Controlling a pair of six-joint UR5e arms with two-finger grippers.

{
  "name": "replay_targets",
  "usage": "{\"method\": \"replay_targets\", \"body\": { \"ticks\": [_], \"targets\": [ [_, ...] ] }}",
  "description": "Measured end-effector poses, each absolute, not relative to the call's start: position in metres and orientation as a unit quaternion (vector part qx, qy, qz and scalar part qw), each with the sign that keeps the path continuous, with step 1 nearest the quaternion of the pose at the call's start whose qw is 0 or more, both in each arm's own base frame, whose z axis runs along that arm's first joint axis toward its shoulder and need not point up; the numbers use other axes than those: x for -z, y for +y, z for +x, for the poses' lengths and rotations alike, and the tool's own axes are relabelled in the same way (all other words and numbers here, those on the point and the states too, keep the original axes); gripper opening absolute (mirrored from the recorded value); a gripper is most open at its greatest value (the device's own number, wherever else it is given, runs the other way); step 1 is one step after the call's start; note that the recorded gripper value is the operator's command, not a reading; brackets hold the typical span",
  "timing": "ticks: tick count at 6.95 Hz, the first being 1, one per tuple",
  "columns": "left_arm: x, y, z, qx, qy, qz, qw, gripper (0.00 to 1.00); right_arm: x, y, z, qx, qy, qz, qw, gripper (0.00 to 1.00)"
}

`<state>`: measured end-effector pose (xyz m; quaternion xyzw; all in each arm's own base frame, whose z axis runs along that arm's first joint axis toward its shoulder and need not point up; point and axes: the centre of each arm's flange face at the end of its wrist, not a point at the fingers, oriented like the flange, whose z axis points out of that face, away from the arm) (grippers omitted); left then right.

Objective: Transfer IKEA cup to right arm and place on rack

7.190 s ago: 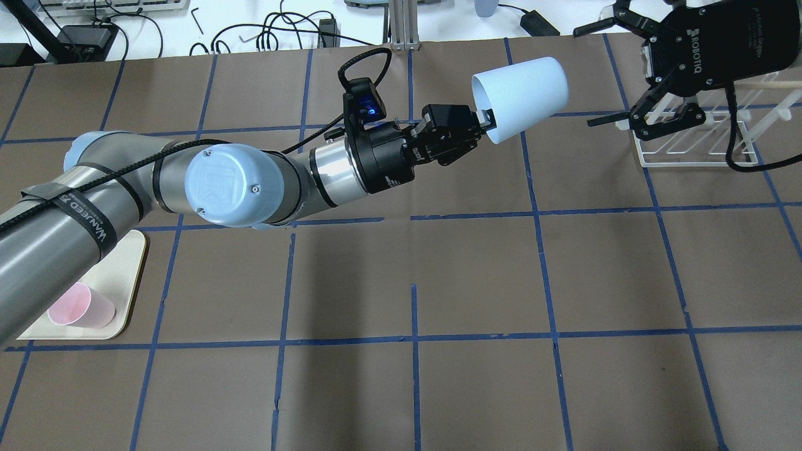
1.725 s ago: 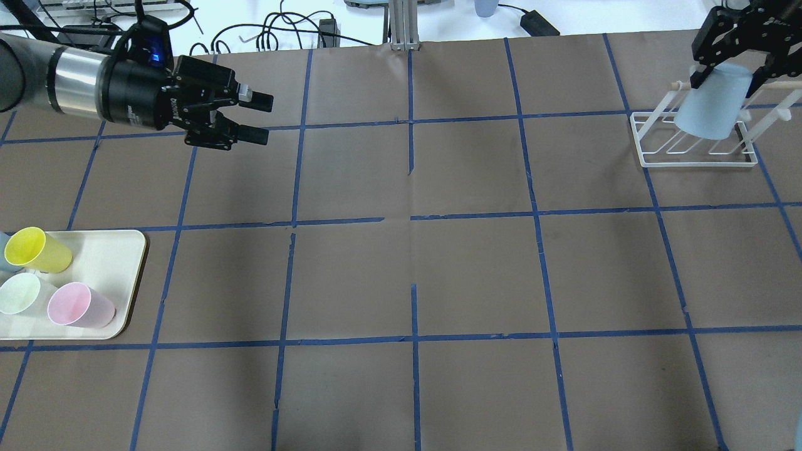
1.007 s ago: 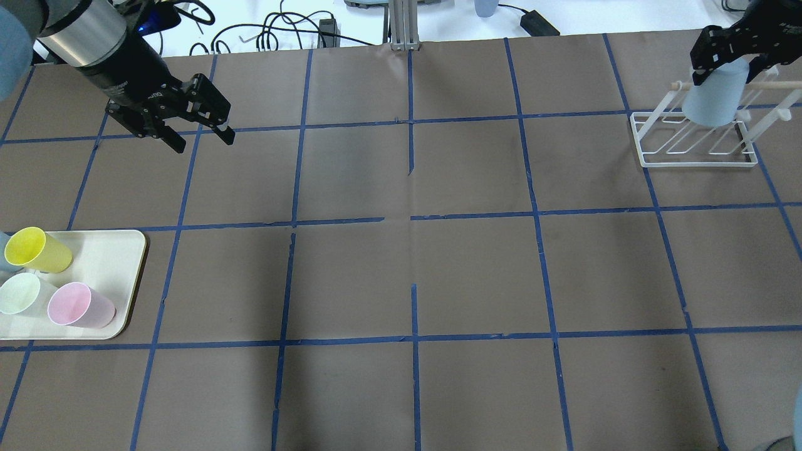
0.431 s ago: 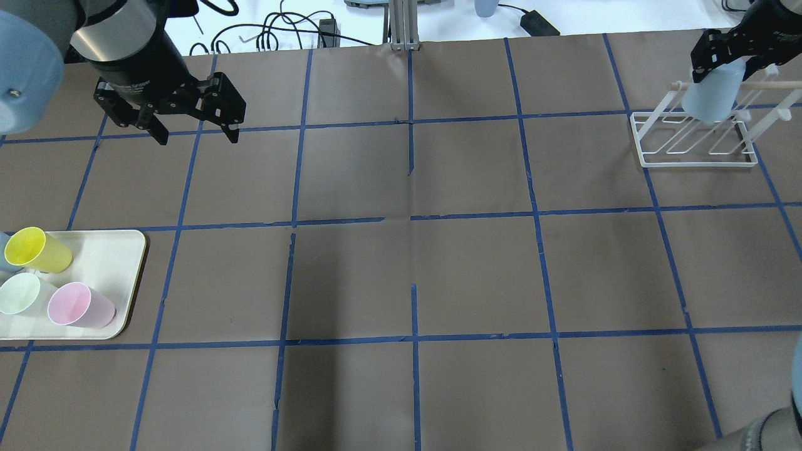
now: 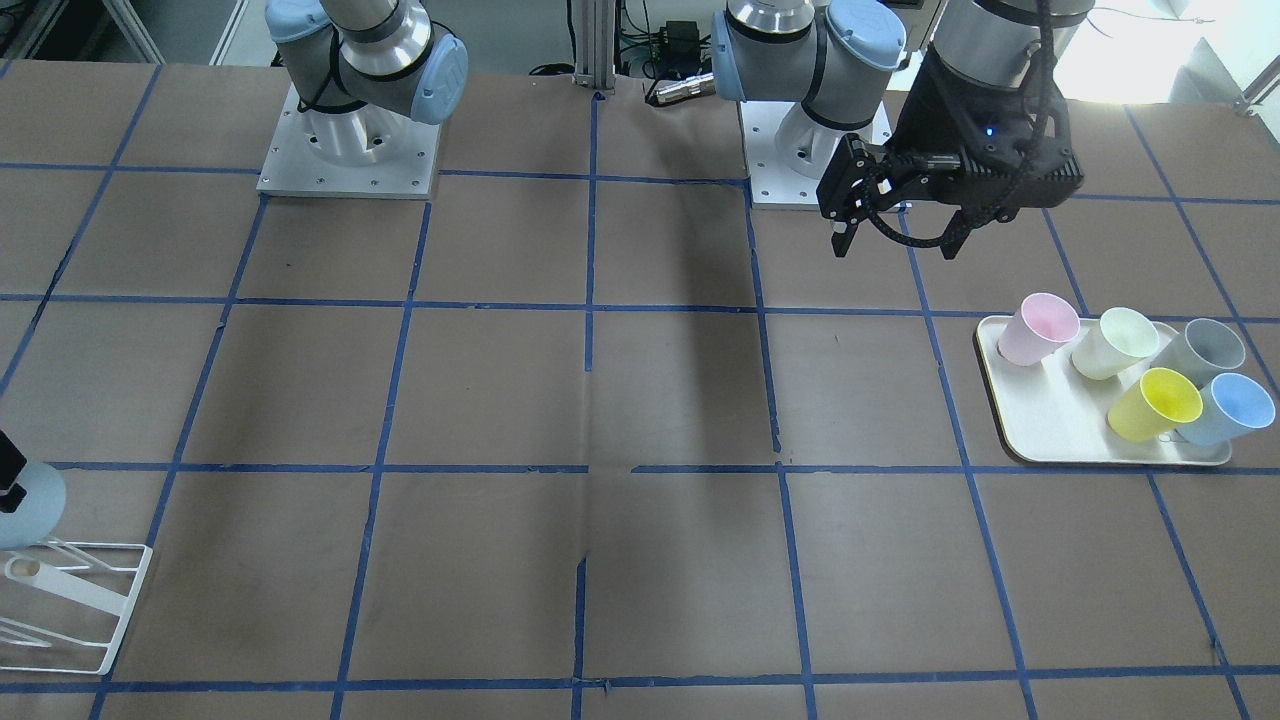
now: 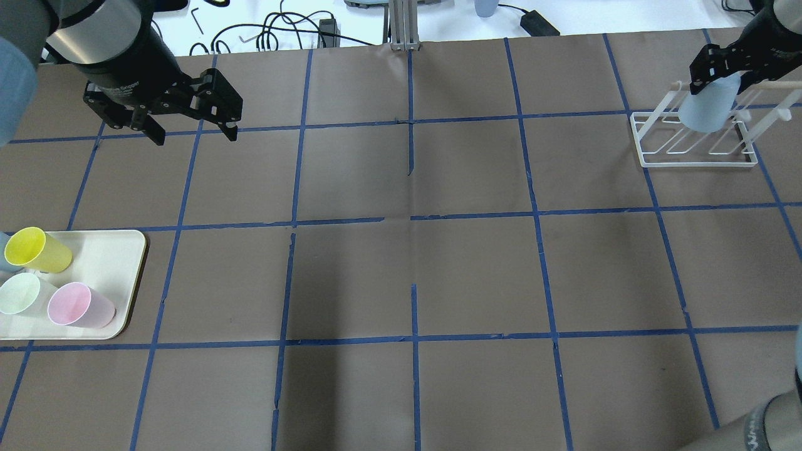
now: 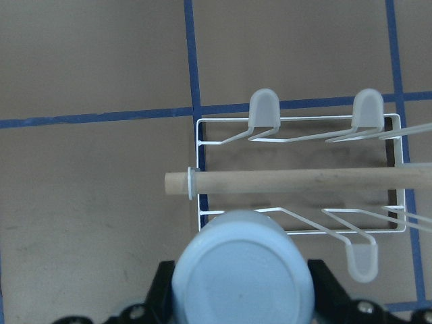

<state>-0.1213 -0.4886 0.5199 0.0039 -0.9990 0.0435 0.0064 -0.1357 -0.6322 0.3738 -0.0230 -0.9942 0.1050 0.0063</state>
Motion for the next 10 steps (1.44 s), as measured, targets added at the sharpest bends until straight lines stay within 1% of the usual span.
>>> {"method": "replay_targets", "body": {
  "ticks": [3,4,5,8,10],
  "targets": [
    [-0.52,-0.487,-0.121,-0.045,-0.999,0.005,0.009,1.0,-0.347,-0.63,-0.14,-0.107,-0.994,-0.013,0.0,0.0],
    [-0.519,-0.487,-0.12,-0.044,-0.999,0.005,0.008,1.0,-0.342,-0.63,-0.141,-0.104,-0.994,-0.014,-0.002,0.46],
    [-0.52,-0.487,-0.12,-0.045,-0.999,0.003,0.006,1.0,-0.339,-0.629,-0.144,-0.102,-0.995,-0.016,-0.002,0.99],
    [-0.525,-0.495,-0.12,-0.073,-0.997,0.003,0.008,1.0,-0.346,-0.624,-0.157,-0.093,-0.995,-0.028,-0.005,1.0],
    [-0.525,-0.496,-0.119,-0.076,-0.997,0.003,0.008,1.0,-0.374,-0.607,-0.15,-0.075,-0.997,-0.03,-0.01,1.0]
  ]
}}
